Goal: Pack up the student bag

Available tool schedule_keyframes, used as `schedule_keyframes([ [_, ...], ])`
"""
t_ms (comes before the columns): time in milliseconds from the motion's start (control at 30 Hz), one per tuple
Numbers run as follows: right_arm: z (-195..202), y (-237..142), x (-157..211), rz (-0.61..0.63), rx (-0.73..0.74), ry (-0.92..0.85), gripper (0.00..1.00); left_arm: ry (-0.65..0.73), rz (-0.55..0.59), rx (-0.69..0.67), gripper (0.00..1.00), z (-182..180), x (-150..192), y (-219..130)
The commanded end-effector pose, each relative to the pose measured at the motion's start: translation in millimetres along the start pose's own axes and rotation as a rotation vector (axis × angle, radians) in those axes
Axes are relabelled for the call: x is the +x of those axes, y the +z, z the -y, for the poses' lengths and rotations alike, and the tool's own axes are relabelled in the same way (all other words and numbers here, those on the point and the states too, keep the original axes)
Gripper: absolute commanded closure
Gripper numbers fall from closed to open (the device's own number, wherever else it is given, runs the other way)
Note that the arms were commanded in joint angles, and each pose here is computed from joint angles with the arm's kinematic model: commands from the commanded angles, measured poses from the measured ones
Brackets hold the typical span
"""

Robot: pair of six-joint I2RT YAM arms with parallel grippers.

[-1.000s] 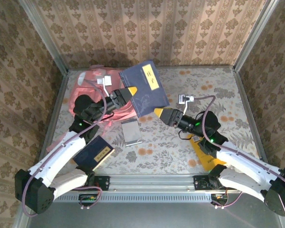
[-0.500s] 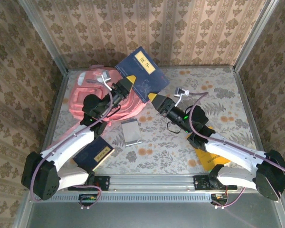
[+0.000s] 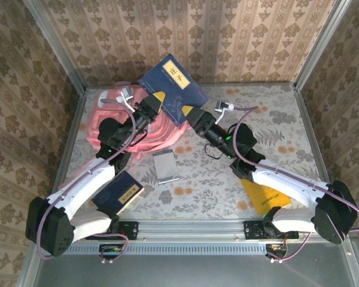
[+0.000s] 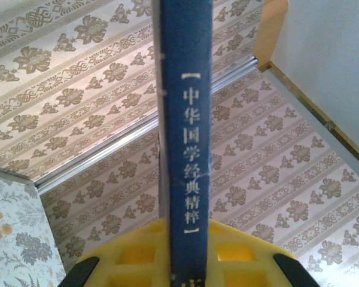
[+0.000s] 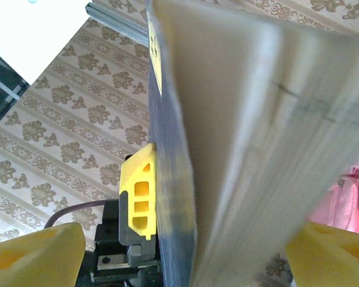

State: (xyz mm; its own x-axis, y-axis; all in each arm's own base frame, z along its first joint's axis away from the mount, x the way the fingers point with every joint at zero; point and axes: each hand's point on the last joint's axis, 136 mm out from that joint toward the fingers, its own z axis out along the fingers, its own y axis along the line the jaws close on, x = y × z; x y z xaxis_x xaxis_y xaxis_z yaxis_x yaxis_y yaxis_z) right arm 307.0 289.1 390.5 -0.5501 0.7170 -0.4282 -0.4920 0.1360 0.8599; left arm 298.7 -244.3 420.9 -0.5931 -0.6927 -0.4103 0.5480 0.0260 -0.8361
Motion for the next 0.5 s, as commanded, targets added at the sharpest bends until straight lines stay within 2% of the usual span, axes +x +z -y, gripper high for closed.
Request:
schedule_keyframes([
  [0,-26,8,-23,0.069,-0.039,-0.047,0.22,0.024,0.031,0.052,1.00,15,-7,-4],
  [233,-10,5,-32,0.121,0.011,-0.040,0.71,0.004,0.055,0.014,1.00,-7,-7,-5],
  [467,4,4,-38,0.152,0.038,-0.042,0.82,-0.029,0.058,0.013,1.00,-21,-4,-7],
])
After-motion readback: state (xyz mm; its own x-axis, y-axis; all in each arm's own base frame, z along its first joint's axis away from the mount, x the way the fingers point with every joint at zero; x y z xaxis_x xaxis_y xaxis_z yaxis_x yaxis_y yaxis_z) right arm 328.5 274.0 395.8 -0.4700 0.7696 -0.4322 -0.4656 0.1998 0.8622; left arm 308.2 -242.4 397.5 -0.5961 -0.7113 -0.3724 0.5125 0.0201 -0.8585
